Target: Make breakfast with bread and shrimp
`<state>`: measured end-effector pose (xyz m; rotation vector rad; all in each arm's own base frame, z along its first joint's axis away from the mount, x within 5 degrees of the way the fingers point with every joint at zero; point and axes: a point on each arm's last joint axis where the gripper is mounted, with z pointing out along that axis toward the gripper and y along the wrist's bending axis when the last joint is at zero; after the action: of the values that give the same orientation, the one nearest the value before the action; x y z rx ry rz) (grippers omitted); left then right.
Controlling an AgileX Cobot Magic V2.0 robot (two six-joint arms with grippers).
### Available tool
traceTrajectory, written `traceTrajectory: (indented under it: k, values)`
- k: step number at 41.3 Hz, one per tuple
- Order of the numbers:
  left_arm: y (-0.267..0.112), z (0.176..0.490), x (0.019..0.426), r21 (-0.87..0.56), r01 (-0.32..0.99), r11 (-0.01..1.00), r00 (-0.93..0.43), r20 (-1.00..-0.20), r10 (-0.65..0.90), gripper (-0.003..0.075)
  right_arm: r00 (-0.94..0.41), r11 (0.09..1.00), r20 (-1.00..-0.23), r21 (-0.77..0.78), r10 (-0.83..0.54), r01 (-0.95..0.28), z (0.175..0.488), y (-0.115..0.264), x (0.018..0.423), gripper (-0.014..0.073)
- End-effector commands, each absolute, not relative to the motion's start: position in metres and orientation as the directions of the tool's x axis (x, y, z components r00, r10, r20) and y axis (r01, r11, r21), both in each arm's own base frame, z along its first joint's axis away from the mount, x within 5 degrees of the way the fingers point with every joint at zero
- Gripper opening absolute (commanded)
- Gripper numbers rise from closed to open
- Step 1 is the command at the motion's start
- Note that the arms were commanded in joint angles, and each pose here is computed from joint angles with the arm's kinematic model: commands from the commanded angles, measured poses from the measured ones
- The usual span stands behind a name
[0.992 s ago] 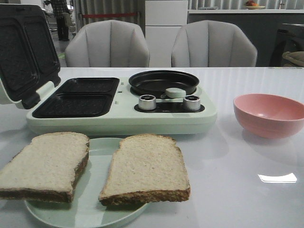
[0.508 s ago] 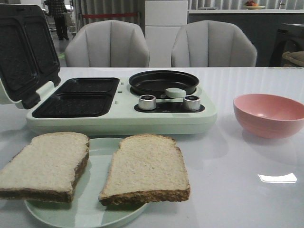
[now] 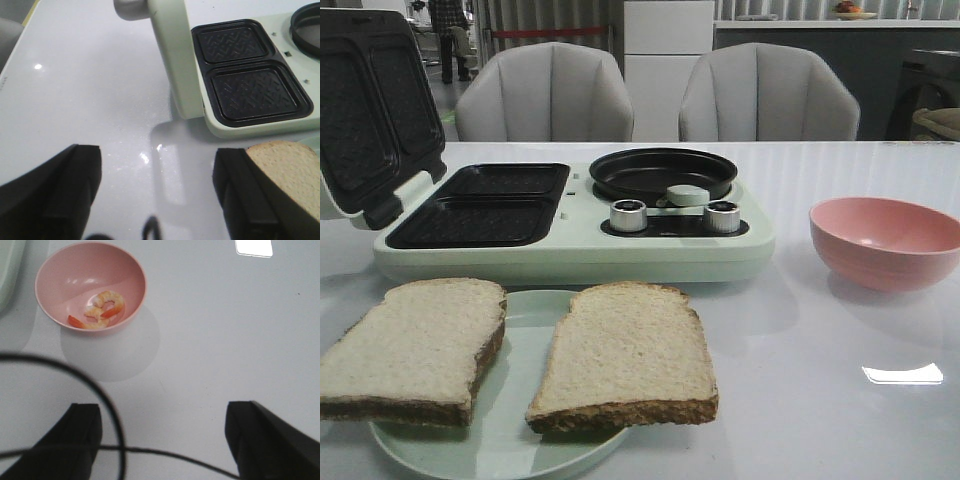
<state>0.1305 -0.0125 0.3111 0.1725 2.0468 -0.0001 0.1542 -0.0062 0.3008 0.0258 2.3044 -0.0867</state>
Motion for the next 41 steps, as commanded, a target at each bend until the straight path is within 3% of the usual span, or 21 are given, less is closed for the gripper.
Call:
traceTrajectory:
  k: [1, 7, 12, 20, 27, 41]
  values:
    - [-0.022, 0.327, 0.133, 0.112, 0.188, 0.976, -0.35, -0.92, 0.173, 0.0591, -0.608, 0.996, -0.793, -0.082, -0.039, 0.042, 0.314, -0.008, 0.158, 0.061]
    - [-0.04, 0.327, 0.128, 0.242, 0.346, 0.906, -0.284, -0.894, 0.347, 0.0626, -0.608, 0.996, -0.793, -0.082, -0.039, 0.042, 0.314, -0.008, 0.158, 0.061]
    - [-0.055, 0.323, 0.12, 0.392, 0.48, 0.784, -0.201, -0.821, 0.534, 0.0626, -0.608, 0.996, -0.793, -0.082, -0.039, 0.042, 0.314, -0.008, 0.158, 0.061]
    - [-0.072, 0.299, 0.104, 0.589, 0.632, 0.503, -0.055, -0.614, 0.788, 0.0626, -0.608, 0.996, -0.793, -0.082, -0.039, 0.042, 0.314, -0.008, 0.158, 0.061]
    - [-0.079, 0.26, 0.094, 0.72, 0.654, 0.234, 0.133, -0.413, 0.901, 0.0626, -0.608, 0.996, -0.793, -0.083, -0.04, 0.042, 0.314, -0.008, 0.158, 0.061]
    - [-0.099, 0.232, 0.099, 0.751, 0.652, 0.102, 0.163, -0.27, 0.949, 0.0626, -0.608, 0.996, -0.793, -0.083, -0.04, 0.042, 0.314, -0.008, 0.158, 0.061]
